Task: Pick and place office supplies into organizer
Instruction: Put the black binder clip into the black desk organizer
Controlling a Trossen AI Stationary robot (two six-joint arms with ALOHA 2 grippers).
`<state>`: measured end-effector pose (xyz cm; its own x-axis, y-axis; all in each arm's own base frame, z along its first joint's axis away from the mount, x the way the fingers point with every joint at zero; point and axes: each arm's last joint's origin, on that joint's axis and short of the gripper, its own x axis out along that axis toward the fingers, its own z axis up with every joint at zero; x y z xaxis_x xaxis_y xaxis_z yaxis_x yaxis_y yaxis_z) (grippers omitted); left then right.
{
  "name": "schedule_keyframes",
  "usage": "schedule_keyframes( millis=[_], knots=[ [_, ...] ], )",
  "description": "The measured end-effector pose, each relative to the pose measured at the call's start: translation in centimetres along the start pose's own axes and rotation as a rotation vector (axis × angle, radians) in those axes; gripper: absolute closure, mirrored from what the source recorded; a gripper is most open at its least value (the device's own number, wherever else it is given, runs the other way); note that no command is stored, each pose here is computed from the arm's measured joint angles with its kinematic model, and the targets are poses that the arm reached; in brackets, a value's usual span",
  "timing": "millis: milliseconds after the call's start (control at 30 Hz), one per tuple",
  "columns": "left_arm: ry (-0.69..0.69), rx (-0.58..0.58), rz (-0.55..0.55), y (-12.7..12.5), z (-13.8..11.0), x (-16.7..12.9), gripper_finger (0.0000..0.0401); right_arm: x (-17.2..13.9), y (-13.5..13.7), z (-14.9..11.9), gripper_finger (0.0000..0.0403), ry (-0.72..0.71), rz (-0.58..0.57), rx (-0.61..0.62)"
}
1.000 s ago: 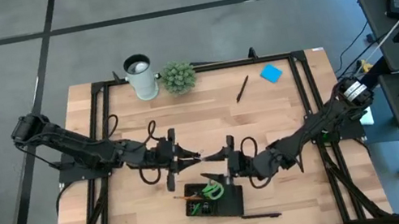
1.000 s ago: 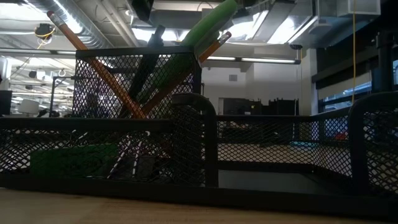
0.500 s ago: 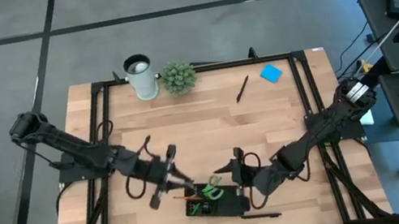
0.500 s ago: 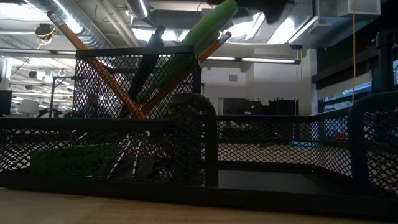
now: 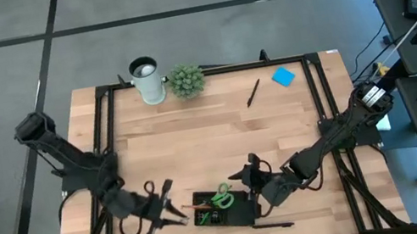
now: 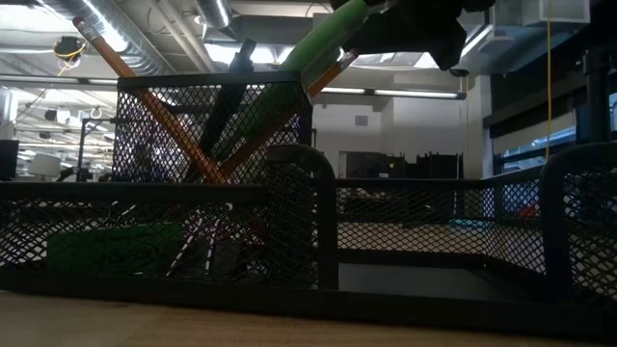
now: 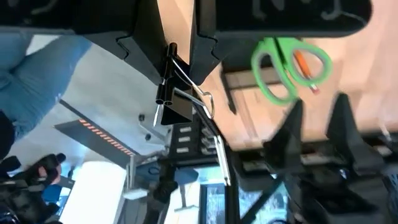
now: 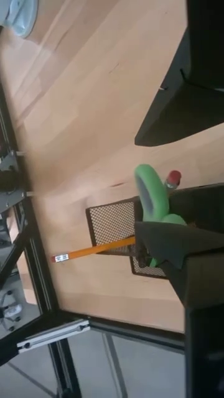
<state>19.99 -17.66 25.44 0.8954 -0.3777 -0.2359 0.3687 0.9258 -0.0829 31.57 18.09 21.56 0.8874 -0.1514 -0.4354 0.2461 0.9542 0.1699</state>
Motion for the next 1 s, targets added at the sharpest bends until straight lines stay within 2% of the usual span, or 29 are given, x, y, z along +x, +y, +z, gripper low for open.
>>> schedule_keyframes(
  millis=[233, 533, 700, 1000],
  knots=[
    [0.026, -0.05, 0.081, -2.5, -1.4, -0.5, 0.0354, 0.0, 0.0, 0.0, 0.0192, -0.001, 0.0, 0.01],
    [0.109, -0.16, 0.143, -4.0, -5.0, 1.6, 0.0354, 0.0, 0.0, 0.0, 0.0192, -0.002, -0.001, 0.007],
    [0.082, -0.234, 0.219, -4.2, -6.5, 2.9, 0.0354, 0.0, -0.1, 0.0, 0.0192, 0.001, -0.003, -0.017],
    [0.092, -0.33, 0.267, -4.1, -9.3, 5.7, 0.0354, 0.0, -0.5, -0.6, 0.0192, 0.063, -0.042, -0.054]
  ],
)
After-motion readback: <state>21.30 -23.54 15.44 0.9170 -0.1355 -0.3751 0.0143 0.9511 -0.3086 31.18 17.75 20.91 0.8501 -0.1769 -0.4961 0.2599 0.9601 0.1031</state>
